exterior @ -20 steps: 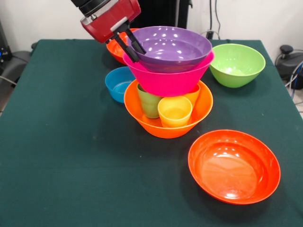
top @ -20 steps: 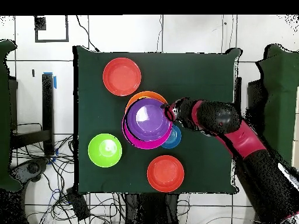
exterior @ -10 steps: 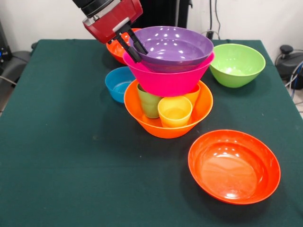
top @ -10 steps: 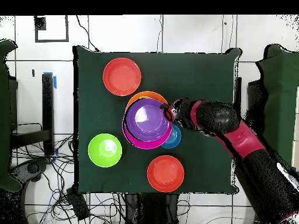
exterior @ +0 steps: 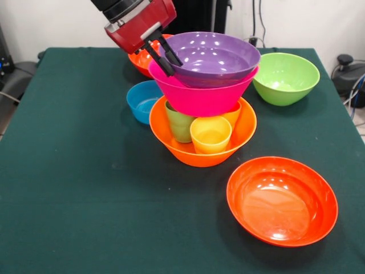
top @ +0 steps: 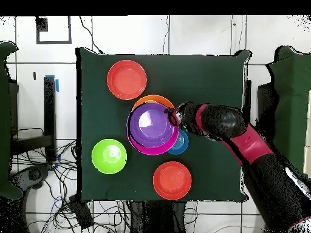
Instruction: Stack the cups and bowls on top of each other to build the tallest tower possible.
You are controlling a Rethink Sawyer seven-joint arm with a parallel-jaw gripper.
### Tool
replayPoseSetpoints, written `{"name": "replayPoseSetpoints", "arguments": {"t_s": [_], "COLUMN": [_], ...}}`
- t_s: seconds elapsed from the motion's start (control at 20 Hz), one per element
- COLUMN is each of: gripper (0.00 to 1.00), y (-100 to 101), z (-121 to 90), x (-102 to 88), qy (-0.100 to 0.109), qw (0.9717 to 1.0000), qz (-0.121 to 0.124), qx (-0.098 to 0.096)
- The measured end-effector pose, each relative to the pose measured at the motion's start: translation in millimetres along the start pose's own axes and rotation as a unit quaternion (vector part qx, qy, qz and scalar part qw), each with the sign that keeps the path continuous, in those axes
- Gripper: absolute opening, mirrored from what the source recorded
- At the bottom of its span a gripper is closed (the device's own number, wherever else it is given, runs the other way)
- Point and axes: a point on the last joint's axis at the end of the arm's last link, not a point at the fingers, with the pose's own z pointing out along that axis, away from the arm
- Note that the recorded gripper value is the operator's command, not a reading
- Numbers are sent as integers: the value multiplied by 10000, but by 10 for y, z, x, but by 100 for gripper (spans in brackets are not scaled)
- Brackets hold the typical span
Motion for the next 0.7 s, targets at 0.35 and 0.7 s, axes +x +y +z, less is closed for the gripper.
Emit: {"name": "replayPoseSetpoints", "arguments": {"t_s": [0.35, 0.7], "gripper": [0, 0], "y": [77, 65], "z": [216, 324], "x": [-26, -22], "qy": [45, 29], "qw": [9998, 9996], "qz": [-20, 21], "qx": [-172, -276]}}
